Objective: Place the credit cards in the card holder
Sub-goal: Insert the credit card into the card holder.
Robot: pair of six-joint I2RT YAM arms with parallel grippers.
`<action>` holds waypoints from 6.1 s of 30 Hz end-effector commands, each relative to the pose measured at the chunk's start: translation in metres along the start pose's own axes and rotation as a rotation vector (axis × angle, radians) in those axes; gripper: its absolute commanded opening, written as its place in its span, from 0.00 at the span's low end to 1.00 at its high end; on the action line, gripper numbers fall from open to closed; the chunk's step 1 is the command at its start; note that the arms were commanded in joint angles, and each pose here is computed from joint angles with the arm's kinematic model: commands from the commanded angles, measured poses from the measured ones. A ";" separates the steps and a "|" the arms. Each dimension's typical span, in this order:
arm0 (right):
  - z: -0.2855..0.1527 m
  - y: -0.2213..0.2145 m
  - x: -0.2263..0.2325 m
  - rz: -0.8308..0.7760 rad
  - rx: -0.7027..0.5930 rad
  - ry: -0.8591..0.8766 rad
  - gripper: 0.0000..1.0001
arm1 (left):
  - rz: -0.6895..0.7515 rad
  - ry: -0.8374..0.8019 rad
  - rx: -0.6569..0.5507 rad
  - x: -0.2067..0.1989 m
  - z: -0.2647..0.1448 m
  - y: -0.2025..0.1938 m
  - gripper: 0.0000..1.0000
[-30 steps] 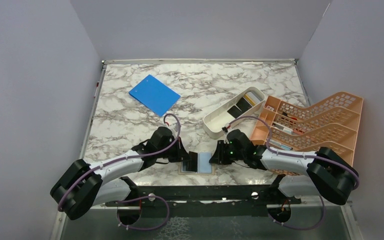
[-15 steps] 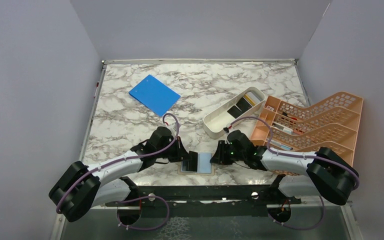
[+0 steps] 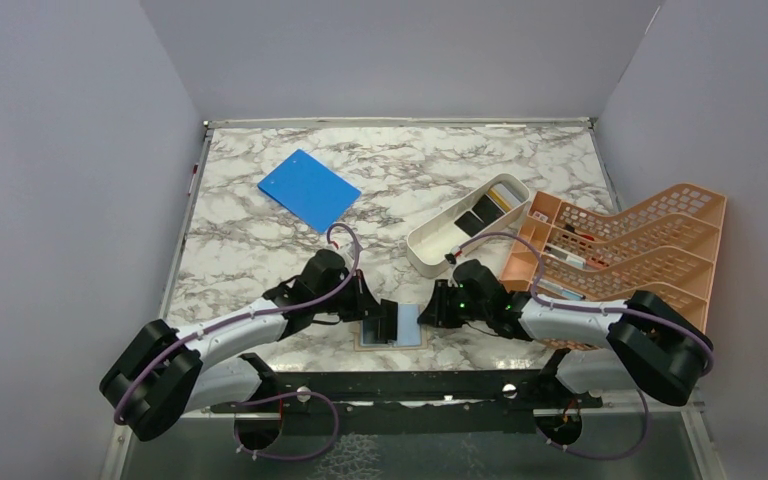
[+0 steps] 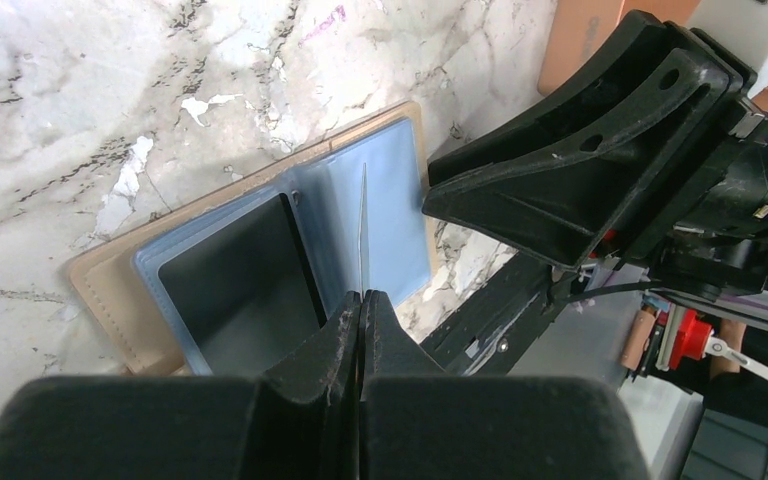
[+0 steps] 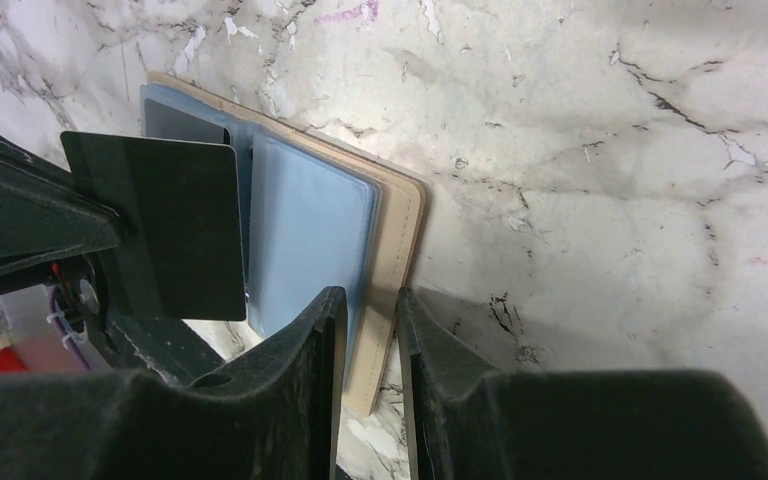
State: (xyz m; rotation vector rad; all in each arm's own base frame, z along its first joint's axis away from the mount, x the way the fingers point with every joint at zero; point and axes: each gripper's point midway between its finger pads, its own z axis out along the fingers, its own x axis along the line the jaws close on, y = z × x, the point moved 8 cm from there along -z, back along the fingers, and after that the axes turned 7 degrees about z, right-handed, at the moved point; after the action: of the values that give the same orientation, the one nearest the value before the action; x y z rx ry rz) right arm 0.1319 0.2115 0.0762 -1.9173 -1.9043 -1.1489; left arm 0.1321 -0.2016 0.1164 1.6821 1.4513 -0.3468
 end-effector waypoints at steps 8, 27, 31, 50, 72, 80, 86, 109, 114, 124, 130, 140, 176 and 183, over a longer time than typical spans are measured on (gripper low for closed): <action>0.002 -0.008 -0.008 -0.011 0.028 -0.034 0.30 | -0.032 0.047 0.013 0.009 0.002 -0.004 0.00; 0.004 -0.009 -0.010 -0.014 0.034 -0.035 0.30 | -0.088 0.044 0.015 0.021 0.011 -0.015 0.00; 0.004 -0.009 -0.010 -0.014 0.035 -0.031 0.30 | -0.086 0.061 0.018 0.024 0.013 -0.016 0.00; 0.008 -0.012 -0.012 -0.009 0.052 -0.030 0.26 | -0.101 0.148 -0.025 0.043 0.019 -0.021 0.00; 0.003 -0.005 -0.005 0.004 0.021 -0.036 0.28 | -0.151 0.081 -0.019 0.026 0.019 -0.015 0.20; -0.006 -0.003 -0.003 -0.015 0.014 -0.043 0.31 | -0.126 0.102 -0.056 0.023 0.012 -0.011 0.37; -0.004 -0.003 -0.002 -0.015 0.020 -0.036 0.30 | -0.119 0.105 -0.050 0.022 0.013 -0.009 0.35; 0.005 -0.010 -0.001 0.009 0.034 0.011 0.16 | -0.029 0.091 0.031 0.003 0.036 -0.009 0.32; 0.003 -0.011 -0.002 0.005 0.027 0.004 0.16 | -0.003 0.131 0.013 0.000 0.029 -0.003 0.45; 0.003 -0.011 -0.002 0.001 0.026 0.012 0.16 | -0.004 0.133 0.018 -0.002 0.032 -0.003 0.44; 0.004 -0.010 -0.001 0.000 0.025 0.014 0.16 | -0.009 0.075 0.021 -0.009 0.038 -0.005 0.41; 0.009 0.002 0.005 -0.012 -0.015 -0.017 0.15 | -0.028 0.000 0.036 -0.022 0.046 -0.008 0.37; 0.013 -0.004 0.098 -0.159 -0.049 -0.167 0.39 | -0.042 0.186 -0.106 0.030 -0.033 0.038 0.46; 0.040 -0.020 0.122 -0.277 -0.054 -0.292 0.50 | -0.117 0.150 -0.084 0.047 -0.033 0.031 0.45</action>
State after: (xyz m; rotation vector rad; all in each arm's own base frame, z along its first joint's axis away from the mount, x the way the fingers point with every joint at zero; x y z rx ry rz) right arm 0.1111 0.3218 0.1222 -1.8972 -2.2525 -1.0694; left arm 0.1696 -0.1466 0.1228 1.5750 1.6769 -0.1328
